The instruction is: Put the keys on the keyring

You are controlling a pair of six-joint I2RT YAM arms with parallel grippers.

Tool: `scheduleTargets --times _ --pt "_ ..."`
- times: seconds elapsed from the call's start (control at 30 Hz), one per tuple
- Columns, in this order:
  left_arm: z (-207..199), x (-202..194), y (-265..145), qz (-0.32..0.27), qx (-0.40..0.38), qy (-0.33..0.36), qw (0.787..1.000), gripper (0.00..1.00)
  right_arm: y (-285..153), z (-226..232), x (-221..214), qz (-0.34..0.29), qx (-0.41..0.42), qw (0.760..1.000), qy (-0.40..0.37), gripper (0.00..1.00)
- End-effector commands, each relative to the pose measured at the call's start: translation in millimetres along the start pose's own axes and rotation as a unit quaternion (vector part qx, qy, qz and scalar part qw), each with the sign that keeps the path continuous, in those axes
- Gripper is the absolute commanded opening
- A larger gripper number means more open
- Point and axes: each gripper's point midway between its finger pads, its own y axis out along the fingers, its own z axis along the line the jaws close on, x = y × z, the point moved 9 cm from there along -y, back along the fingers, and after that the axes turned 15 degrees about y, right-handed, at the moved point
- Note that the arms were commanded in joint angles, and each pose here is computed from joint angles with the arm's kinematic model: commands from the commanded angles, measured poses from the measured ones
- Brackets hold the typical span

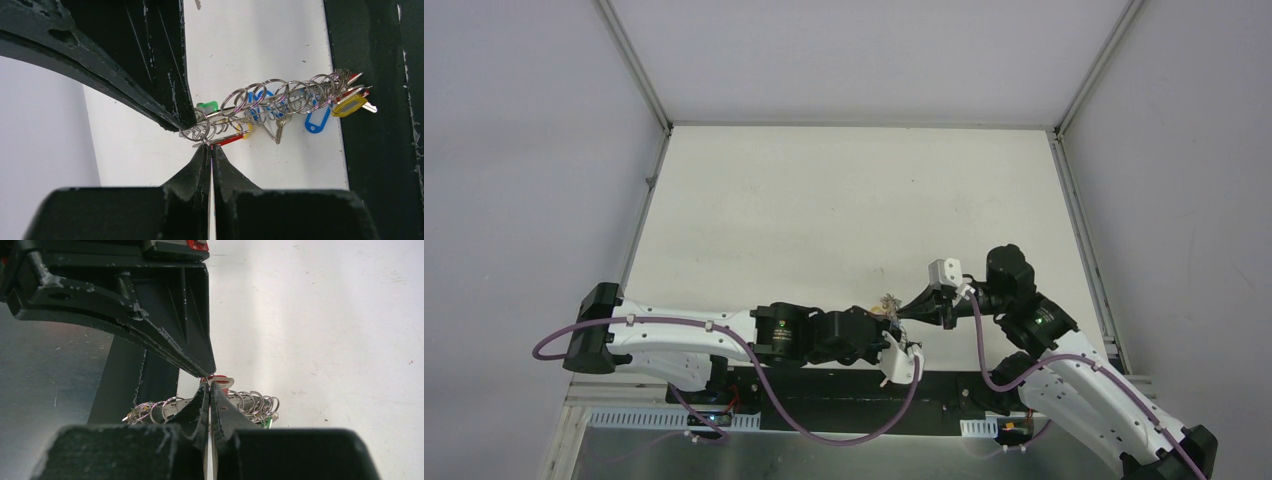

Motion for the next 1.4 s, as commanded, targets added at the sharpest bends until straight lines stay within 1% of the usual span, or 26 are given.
scheduleTargets --times 0.0,0.17,0.4,0.5,0.57,0.6,0.63,0.67,0.7,0.8,0.87,0.93,0.97,1.07,1.13,1.17,1.27,1.37 --pt "-6.9 2.7 -0.9 0.006 -0.024 0.008 1.000 0.00 -3.4 -1.8 31.1 -0.060 -0.029 0.995 -0.067 0.00" --pt "-5.0 6.1 1.2 0.005 -0.022 -0.003 1.000 0.00 -3.5 -2.0 33.6 -0.087 -0.043 0.993 -0.060 0.00" --pt "4.0 16.2 -0.3 -0.017 -0.004 -0.035 0.999 0.01 -4.4 -1.9 36.8 -0.115 -0.060 0.990 -0.051 0.00" --pt "6.7 17.7 -2.4 -0.024 0.009 -0.050 0.998 0.09 -4.8 -2.3 36.7 -0.120 -0.066 0.989 -0.049 0.00" --pt "7.7 17.2 -4.5 -0.025 0.019 -0.061 0.998 0.28 -4.9 -2.0 36.2 -0.121 -0.066 0.989 -0.048 0.00" --pt "8.3 16.7 -5.6 -0.024 0.025 -0.068 0.997 0.35 -4.9 -1.9 36.0 -0.121 -0.066 0.989 -0.048 0.00" --pt "8.7 15.9 -7.1 -0.024 0.029 -0.071 0.997 0.37 -5.1 -1.7 35.9 -0.121 -0.066 0.989 -0.048 0.00" --pt "9.8 15.4 -9.1 -0.023 0.035 -0.076 0.996 0.44 -5.1 -1.6 35.6 -0.122 -0.066 0.989 -0.048 0.00" --pt "11.0 14.5 -11.2 -0.022 0.044 -0.083 0.995 0.48 -5.3 -1.7 35.2 -0.122 -0.068 0.989 -0.047 0.00" --pt "17.7 13.0 -20.8 -0.028 0.080 -0.111 0.990 0.53 -5.6 -1.6 34.2 -0.122 -0.070 0.989 -0.048 0.00" --pt "24.6 12.3 -30.9 -0.042 0.113 -0.134 0.984 0.59 -5.7 -1.7 33.1 -0.122 -0.071 0.989 -0.048 0.00" --pt "31.3 11.4 -41.6 -0.056 0.151 -0.173 0.972 0.70 -5.6 -1.5 31.8 -0.122 -0.070 0.989 -0.046 0.00" --pt "34.6 10.4 -47.1 -0.064 0.170 -0.190 0.965 0.74 -5.6 -1.4 31.2 -0.122 -0.070 0.989 -0.046 0.00" --pt "41.4 10.6 -60.9 -0.099 0.196 -0.214 0.952 0.82 -6.0 -0.9 30.9 -0.123 -0.071 0.989 -0.045 0.00" --pt "47.0 9.8 -66.7 -0.112 0.204 -0.234 0.944 0.87 -5.9 -0.7 29.8 -0.123 -0.070 0.989 -0.044 0.00" --pt "51.8 9.9 -69.3 -0.117 0.202 -0.243 0.941 0.88 -5.8 -0.4 29.3 -0.122 -0.068 0.989 -0.044 0.00" --pt "63.7 8.6 -74.3 -0.103 0.186 -0.263 0.941 0.89 -5.8 0.7 28.6 -0.122 -0.064 0.990 -0.043 0.00" --pt "73.6 5.3 -74.6 -0.106 0.175 -0.295 0.933 0.90 -6.1 1.6 27.5 -0.123 -0.064 0.990 -0.041 0.00"
